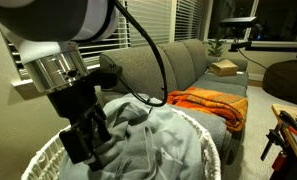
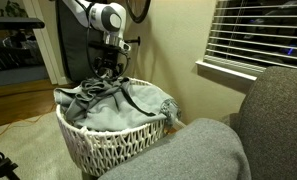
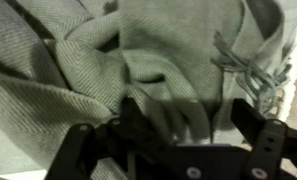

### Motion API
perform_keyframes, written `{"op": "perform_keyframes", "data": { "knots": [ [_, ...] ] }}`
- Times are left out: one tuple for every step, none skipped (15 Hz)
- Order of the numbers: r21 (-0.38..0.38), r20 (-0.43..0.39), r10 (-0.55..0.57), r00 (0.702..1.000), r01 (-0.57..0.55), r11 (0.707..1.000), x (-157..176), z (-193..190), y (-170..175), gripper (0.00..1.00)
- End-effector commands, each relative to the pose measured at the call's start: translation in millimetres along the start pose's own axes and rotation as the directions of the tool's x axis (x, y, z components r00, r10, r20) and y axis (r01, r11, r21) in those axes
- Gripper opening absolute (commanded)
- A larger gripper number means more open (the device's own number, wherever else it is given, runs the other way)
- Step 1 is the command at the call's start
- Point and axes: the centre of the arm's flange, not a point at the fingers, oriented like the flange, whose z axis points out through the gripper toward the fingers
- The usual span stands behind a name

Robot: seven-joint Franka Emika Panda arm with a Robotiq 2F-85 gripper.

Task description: Put the gray blanket in the white basket

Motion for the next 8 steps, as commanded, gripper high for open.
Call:
{"op": "perform_keyframes", "data": {
  "knots": [
    [0.0,0.001,0.001,1.0,-0.001,1.0,-0.8,0.2,0.3,1.0],
    [0.0,0.002,0.001,1.0,-0.001,1.0,-1.0,0.8,0.2,1.0],
    [0.0,0.002,0.001,1.0,-0.001,1.0,-1.2,1.5,0.1,1.0],
    [0.0,0.002,0.001,1.0,-0.001,1.0,-1.2,1.9,0.0,1.0],
    [0.0,0.002,0.001,1.0,-0.001,1.0,-1.2,1.9,0.1,1.0],
    [0.0,0.002,0.001,1.0,-0.001,1.0,-1.2,2.0,0.0,1.0],
    [0.0,0.001,0.002,1.0,-0.002,1.0,-1.2,2.0,0.0,1.0],
    [0.0,0.001,0.002,1.0,-0.002,1.0,-1.2,2.0,0.0,1.0]
  ]
}}
